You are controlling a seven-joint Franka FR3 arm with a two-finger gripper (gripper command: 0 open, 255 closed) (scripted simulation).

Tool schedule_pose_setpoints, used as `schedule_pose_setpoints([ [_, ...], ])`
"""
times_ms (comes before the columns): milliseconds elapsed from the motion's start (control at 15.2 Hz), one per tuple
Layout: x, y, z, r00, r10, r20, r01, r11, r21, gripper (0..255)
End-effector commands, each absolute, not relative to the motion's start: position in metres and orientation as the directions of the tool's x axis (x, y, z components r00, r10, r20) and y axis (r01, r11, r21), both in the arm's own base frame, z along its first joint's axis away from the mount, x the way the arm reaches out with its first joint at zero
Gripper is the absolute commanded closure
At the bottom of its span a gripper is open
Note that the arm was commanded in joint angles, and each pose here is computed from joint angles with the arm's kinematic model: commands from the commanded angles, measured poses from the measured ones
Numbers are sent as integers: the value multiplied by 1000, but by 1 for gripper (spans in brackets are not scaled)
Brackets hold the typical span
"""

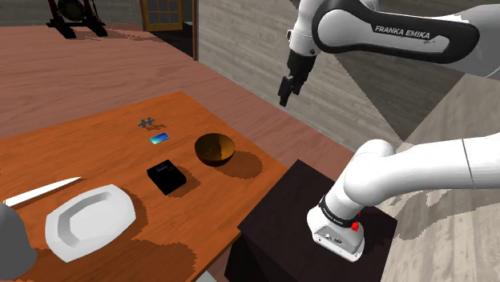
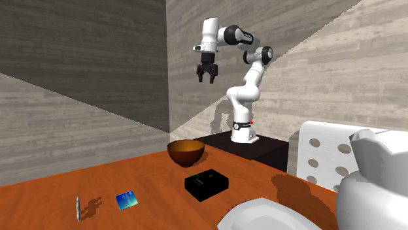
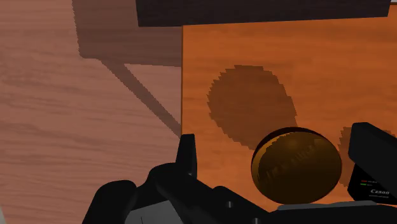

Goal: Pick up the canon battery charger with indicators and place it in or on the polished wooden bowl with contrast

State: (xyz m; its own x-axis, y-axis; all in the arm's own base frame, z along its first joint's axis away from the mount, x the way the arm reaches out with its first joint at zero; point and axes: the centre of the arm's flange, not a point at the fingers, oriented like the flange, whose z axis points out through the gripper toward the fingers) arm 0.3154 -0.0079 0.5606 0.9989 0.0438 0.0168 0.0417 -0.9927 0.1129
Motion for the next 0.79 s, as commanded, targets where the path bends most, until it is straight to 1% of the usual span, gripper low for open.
schedule_pose_setpoints([
  [0,315,-8,561,999,44,17,42,-993,113,0],
  [726,411,48,467,952,305,-23,305,-947,99,0],
])
